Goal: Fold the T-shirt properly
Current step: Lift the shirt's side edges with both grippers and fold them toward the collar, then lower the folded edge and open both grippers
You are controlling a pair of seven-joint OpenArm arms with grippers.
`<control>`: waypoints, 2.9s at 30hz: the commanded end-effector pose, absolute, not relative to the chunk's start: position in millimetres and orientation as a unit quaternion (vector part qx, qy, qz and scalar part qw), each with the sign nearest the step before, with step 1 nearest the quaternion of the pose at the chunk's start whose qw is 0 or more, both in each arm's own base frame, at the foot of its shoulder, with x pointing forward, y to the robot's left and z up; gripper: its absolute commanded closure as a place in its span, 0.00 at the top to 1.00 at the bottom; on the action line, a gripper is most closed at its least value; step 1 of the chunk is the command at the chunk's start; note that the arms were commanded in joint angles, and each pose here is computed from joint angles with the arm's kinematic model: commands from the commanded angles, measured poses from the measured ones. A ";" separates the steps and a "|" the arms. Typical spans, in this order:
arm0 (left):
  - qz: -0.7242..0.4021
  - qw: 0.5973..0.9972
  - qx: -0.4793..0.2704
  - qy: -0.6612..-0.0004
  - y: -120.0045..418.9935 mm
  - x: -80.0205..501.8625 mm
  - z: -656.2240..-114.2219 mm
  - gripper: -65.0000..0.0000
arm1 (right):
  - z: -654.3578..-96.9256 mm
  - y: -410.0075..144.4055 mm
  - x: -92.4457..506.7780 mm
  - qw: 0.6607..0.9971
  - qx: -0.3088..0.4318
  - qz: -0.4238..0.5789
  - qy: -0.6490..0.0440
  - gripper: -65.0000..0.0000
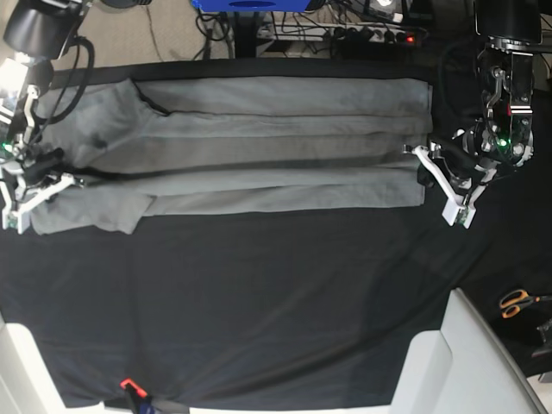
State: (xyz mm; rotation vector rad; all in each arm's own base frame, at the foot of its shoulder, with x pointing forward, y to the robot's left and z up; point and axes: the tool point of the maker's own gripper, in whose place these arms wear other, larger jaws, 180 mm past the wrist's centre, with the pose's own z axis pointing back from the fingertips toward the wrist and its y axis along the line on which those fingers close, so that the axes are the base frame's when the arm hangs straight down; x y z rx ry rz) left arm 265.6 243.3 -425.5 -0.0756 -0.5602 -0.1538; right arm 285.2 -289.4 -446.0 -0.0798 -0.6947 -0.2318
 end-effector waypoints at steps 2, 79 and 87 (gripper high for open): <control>-0.080 0.951 -0.029 -0.298 249.4 276.6 -412.2 0.00 | -429.6 -303.1 291.0 0.927 -0.053 -0.116 -0.352 0.00; -0.112 0.961 0.022 -0.252 250.4 245.8 -441.2 0.00 | -453.9 -283.9 217.9 0.942 -0.068 -0.160 -0.286 0.00; -0.112 0.961 0.023 -0.253 249.9 246.1 -440.0 0.00 | -460.3 -279.1 221.7 0.945 -0.059 -0.162 -0.279 0.15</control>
